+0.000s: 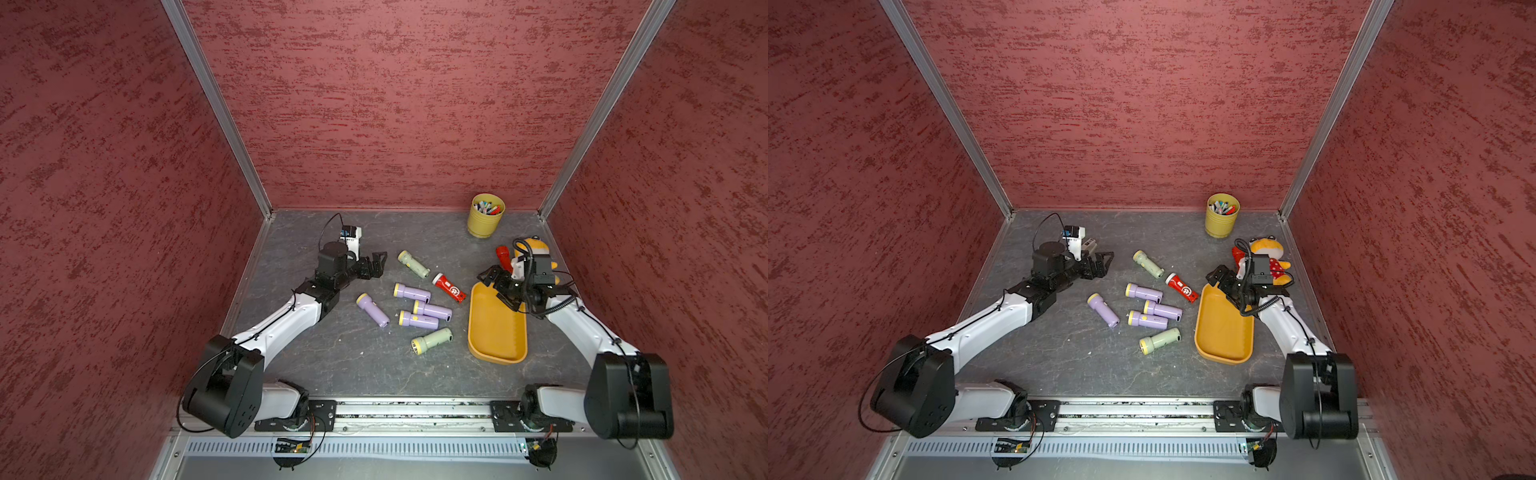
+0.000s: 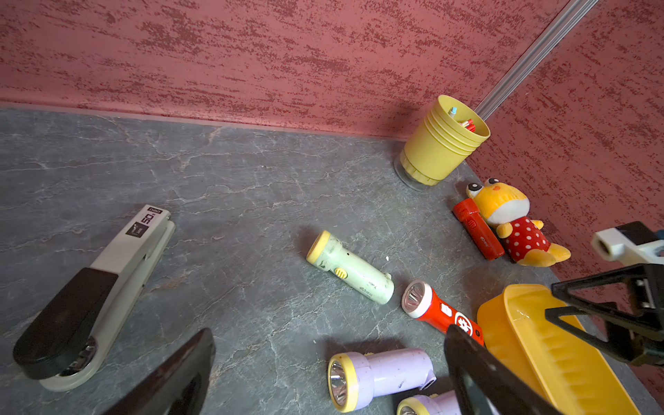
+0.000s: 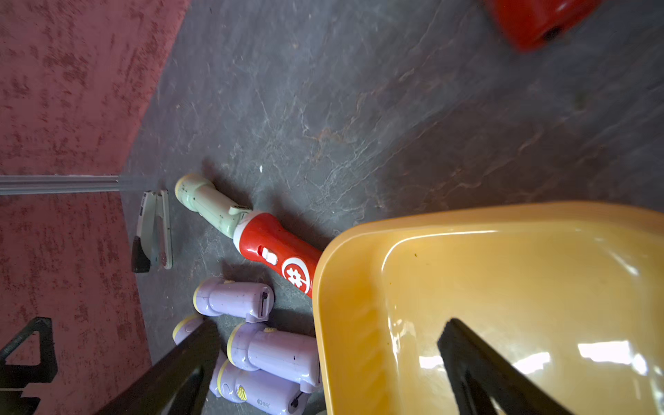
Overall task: Put the flashlights into the storage boxes
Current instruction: Adjust the storage box at the center of the board.
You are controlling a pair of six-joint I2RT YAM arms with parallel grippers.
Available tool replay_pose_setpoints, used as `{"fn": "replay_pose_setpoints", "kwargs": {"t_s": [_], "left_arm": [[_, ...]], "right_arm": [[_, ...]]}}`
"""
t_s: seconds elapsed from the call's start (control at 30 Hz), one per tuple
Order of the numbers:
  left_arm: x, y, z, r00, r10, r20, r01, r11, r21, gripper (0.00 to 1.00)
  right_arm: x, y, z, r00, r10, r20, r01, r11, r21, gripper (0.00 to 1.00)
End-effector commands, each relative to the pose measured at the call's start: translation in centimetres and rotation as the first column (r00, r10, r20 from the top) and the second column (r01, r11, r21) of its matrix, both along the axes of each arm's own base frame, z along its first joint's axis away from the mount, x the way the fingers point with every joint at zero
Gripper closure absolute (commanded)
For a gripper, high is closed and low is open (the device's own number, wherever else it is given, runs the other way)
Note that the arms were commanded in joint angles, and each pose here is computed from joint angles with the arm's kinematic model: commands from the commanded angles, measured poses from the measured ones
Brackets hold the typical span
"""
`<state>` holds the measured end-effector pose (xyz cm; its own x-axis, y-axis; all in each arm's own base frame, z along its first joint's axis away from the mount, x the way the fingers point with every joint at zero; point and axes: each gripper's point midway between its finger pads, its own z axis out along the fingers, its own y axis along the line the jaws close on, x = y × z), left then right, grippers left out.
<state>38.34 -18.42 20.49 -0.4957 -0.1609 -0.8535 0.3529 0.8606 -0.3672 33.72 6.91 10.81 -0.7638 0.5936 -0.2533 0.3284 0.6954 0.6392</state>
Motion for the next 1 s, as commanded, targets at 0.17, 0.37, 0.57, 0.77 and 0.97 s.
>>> {"fn": "replay_pose_setpoints", "kwargs": {"t_s": [0.17,0.37,0.57,0.77,0.97], "left_arm": [[-0.9,1.1,0.7,0.999,0.042,0.02,-0.042,0.999,0.013,0.01],[-1.4,1.8,1.0,0.997,0.065,0.033,-0.066,0.998,0.024,0.01],[-1.6,2.1,0.9,0.997,0.067,0.035,-0.069,0.997,0.04,0.0],[-1.5,2.2,1.3,0.996,0.075,0.038,-0.076,0.996,0.034,0.0],[-1.6,2.7,1.3,0.996,0.089,-0.002,-0.089,0.995,0.046,0.0]], "right_arm": [[2.3,3.2,-0.6,0.997,0.066,0.036,-0.067,0.997,0.031,0.01],[4.5,4.6,-1.1,0.994,0.099,0.049,-0.1,0.995,0.006,0.01],[5.2,6.2,-0.3,0.987,0.133,0.087,-0.133,0.991,-0.005,0.01],[4.9,6.4,2.0,0.972,0.206,0.112,-0.194,0.975,-0.111,0.02],[5.4,1.4,6.5,0.974,0.213,0.076,-0.157,0.879,-0.451,0.06]]}}
